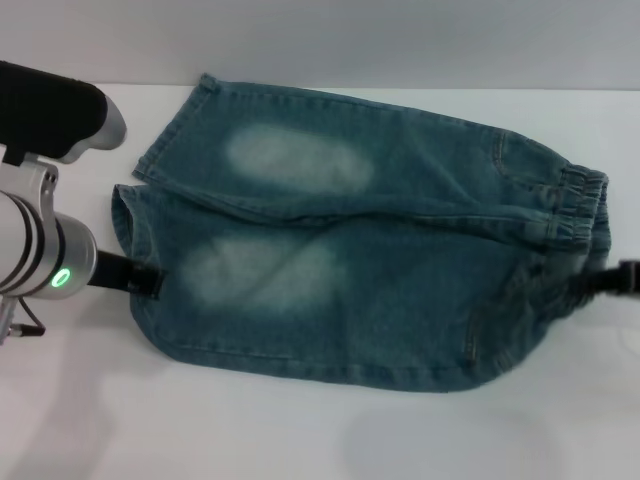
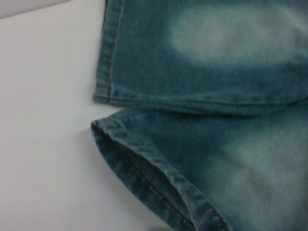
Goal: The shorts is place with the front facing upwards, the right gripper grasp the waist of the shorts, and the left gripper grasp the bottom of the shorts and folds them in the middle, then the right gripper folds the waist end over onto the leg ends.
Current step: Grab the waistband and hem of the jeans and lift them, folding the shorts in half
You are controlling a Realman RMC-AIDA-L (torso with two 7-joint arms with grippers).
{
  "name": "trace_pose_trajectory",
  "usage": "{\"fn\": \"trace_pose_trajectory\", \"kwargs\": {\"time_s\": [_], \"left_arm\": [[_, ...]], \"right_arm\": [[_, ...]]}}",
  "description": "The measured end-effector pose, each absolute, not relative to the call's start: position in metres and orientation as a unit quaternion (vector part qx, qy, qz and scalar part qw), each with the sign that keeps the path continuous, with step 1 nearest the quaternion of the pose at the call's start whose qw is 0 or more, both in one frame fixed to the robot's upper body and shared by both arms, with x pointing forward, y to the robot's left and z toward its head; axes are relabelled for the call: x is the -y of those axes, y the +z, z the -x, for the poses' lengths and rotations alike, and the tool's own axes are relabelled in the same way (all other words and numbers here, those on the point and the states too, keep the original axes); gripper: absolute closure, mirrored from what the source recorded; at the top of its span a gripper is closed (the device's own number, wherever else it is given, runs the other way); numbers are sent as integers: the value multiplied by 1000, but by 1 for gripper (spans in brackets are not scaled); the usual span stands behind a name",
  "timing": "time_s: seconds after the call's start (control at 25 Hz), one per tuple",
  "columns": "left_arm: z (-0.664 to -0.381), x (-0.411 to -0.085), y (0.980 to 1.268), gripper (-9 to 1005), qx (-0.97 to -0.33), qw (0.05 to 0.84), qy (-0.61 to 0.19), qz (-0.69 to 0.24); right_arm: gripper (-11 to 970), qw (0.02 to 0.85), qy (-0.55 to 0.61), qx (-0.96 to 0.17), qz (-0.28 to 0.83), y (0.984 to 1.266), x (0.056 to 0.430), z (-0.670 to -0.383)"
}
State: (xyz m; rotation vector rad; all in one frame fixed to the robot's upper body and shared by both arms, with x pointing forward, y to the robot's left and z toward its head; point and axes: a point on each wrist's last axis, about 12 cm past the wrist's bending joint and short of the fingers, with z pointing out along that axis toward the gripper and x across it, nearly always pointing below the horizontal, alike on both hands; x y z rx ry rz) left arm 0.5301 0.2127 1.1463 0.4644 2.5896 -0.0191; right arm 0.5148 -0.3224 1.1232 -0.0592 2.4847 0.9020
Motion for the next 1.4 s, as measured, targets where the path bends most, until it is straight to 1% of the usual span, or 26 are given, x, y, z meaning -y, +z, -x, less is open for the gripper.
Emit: {"fn": "trace_pose_trajectory", "kwargs": {"time_s": [0.12, 0.24, 0.52, 0.8, 1.04, 1.4], "left_arm": [[-535, -218, 1150, 890, -950, 270, -8, -159], [-542, -228, 1155, 890, -944, 299, -11, -137], [-559, -245, 1164, 891, -922, 375, -43, -82], [-577, -259, 1161, 891, -910, 406, -71, -40], [-590, -256, 1161, 890, -900, 426, -91, -29], [-608, -250, 1159, 890, -893, 438, -99, -26]], "right_arm": [[959, 276, 357, -892, 9, 1129, 329, -514], [959, 304, 385, -871, -14, 1129, 336, -514], [959, 370, 476, -793, -94, 1117, 355, -511], [960, 398, 515, -744, -152, 1102, 364, -509], [960, 409, 533, -717, -184, 1088, 361, -513], [961, 452, 538, -675, -226, 1083, 365, -520]]}}
